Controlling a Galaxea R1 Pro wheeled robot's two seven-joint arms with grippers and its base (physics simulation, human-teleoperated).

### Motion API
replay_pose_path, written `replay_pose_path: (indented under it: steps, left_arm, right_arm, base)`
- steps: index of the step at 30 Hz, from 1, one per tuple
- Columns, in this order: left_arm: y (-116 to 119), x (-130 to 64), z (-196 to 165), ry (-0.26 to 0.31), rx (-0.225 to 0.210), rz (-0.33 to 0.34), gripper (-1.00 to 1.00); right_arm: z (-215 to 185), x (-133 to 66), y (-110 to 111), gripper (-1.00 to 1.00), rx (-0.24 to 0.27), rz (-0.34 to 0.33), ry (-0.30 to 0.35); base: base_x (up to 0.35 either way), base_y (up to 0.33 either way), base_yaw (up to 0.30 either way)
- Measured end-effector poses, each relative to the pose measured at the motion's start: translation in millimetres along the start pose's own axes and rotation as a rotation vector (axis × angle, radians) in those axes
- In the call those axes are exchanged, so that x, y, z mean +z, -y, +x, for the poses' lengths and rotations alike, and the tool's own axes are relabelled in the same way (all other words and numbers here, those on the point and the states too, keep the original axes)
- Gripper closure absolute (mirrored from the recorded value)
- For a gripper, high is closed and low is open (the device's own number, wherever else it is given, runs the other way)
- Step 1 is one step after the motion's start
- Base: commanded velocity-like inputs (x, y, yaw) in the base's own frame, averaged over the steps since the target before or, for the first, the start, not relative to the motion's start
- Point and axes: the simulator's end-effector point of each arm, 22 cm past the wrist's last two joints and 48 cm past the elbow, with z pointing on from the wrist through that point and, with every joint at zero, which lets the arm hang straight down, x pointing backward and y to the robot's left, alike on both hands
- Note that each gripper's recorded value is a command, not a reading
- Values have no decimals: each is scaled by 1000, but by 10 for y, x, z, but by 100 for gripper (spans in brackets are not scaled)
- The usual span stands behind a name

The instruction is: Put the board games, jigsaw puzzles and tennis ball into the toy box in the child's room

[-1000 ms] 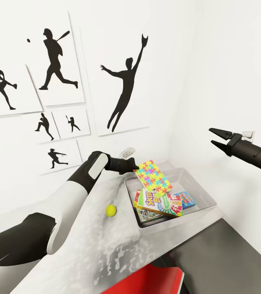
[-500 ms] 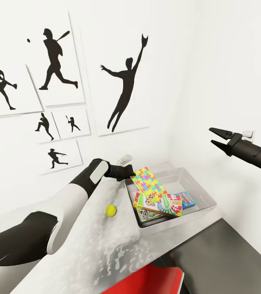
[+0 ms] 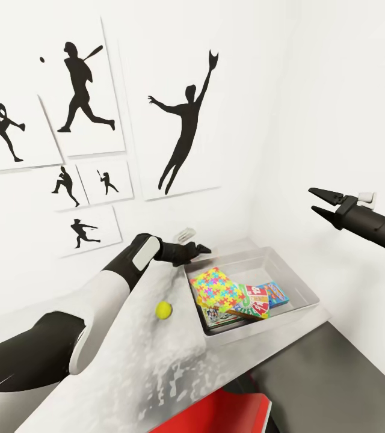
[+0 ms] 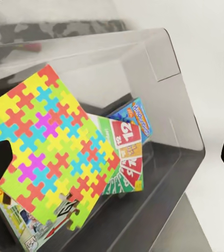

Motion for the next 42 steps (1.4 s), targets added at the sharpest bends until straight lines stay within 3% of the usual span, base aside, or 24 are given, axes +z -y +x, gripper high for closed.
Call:
replay_pose_path:
  steps: [4, 8, 11, 12, 14, 20, 24, 30, 37, 42]
  left_arm:
    - [44, -12, -27, 7, 3, 13, -100]
    - [265, -122, -99, 5, 21, 107, -100]
    - [-100, -635, -390, 39, 7, 169, -100]
    - [-367, -875, -500, 63, -3, 171, -100]
    - [-620, -1110, -495, 77, -26, 206, -100]
    - [-1942, -2083, 92, 123, -149, 258, -100]
    - [-2226, -2427, 372, 153, -153, 300, -100]
    - [-2486, -2556, 737, 161, -180, 313, -100]
    - [-2558, -2609, 783, 173, -181, 308, -100]
    - [-2584, -2658, 777, 178, -178, 300, -100]
  right_arm:
    - [-1, 0, -1, -100, 0, 0, 0]
    - [1, 0, -2, -100, 0, -1, -1]
    - [2, -1, -12, -100, 0, -5, -1]
    - [6, 3, -13, -100, 1, -6, -2]
    - [6, 2, -29, -100, 1, -12, -1]
    - [214, -96, 13, -100, 17, -23, -27]
    - [519, -223, 116, -100, 76, -43, -66]
    - [1044, -623, 322, -100, 197, -85, -100]
    - [1560, -1092, 405, -100, 326, -139, -115]
    - [1609, -1152, 385, -100, 329, -146, -98]
  base:
    - [0, 0, 0]
    - [0, 0, 0]
    - [0, 0, 0]
    - [0, 0, 0]
    - [0, 0, 0]
    - [-42, 0, 0]
    - [-91, 0, 0]
    - [-24, 0, 0]
    - [-161, 89, 0]
    - [-74, 32, 0]
